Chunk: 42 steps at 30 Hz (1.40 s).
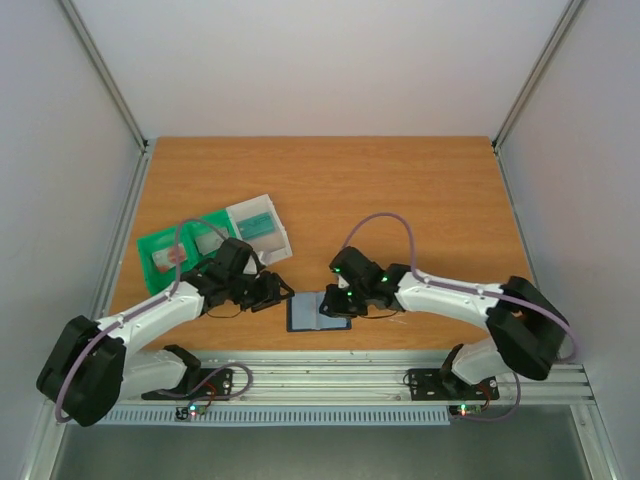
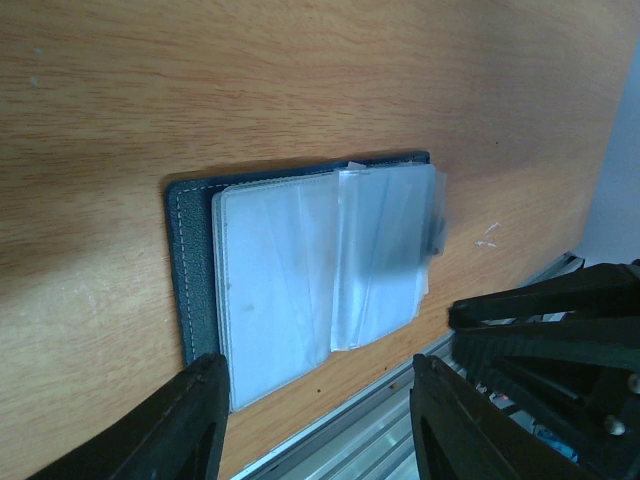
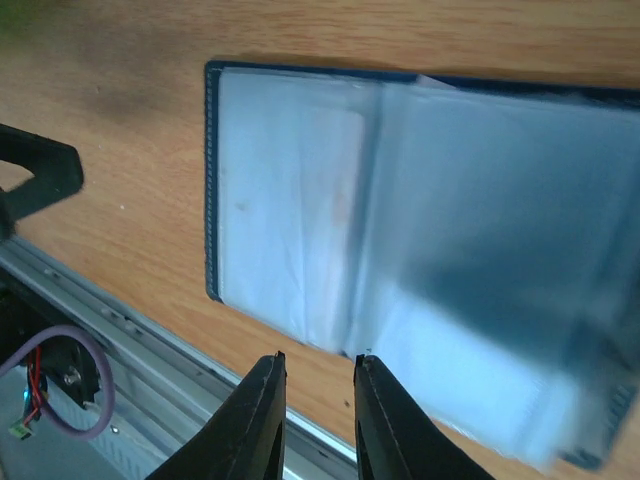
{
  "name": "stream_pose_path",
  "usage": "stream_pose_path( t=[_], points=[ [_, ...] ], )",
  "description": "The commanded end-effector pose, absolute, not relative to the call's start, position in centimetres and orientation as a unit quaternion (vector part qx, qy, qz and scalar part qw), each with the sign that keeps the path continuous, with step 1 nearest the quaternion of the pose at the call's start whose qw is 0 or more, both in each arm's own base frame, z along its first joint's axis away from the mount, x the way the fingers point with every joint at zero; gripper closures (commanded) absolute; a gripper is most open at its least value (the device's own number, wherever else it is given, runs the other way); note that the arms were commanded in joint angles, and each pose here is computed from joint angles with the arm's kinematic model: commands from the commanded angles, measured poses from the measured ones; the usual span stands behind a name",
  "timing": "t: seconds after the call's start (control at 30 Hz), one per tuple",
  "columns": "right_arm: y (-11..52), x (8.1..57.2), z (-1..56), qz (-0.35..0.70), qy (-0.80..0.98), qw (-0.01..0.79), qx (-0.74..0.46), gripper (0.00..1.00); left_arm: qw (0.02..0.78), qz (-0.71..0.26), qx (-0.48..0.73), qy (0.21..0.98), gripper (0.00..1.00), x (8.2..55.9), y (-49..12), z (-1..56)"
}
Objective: Take the credit cards out of the card holder
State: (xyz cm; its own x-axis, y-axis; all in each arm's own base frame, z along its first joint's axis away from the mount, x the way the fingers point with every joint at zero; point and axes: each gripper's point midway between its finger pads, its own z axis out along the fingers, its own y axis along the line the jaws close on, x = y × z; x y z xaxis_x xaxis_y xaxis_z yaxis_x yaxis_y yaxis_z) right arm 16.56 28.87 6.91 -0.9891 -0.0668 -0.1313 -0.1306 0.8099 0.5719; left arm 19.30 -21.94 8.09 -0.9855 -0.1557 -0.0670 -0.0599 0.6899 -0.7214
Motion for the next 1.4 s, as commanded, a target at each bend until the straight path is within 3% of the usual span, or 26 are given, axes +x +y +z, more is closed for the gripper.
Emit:
stream_pose_path(
  t=[0.0, 0.33, 0.67, 1.37],
  points=[
    [32.6, 18.4, 8.0, 0.324, 0.94, 0.082, -0.069, 0.8, 0.079, -0.416, -0.063, 0.904, 0.49, 19.8, -22.6, 8.2],
    [34.3, 19.4, 5.2, 0.298, 0.949, 0.07, -0.08, 0.83, 0.083, -0.402, -0.082, 0.908, 0.5, 19.0, -21.5, 7.0],
    [31.7, 19.6, 2.4, 0.23, 0.967, 0.078, -0.076, 0.83, 0.087, -0.422, -0.093, 0.897, 0.5, 18.9, -21.6, 6.9],
    [29.8, 19.0, -0.1, 0.223, 0.968, 0.094, -0.064, 0.99, 0.09, -0.462, -0.098, 0.877, 0.52, 20.0, -23.1, 7.8]
  ],
)
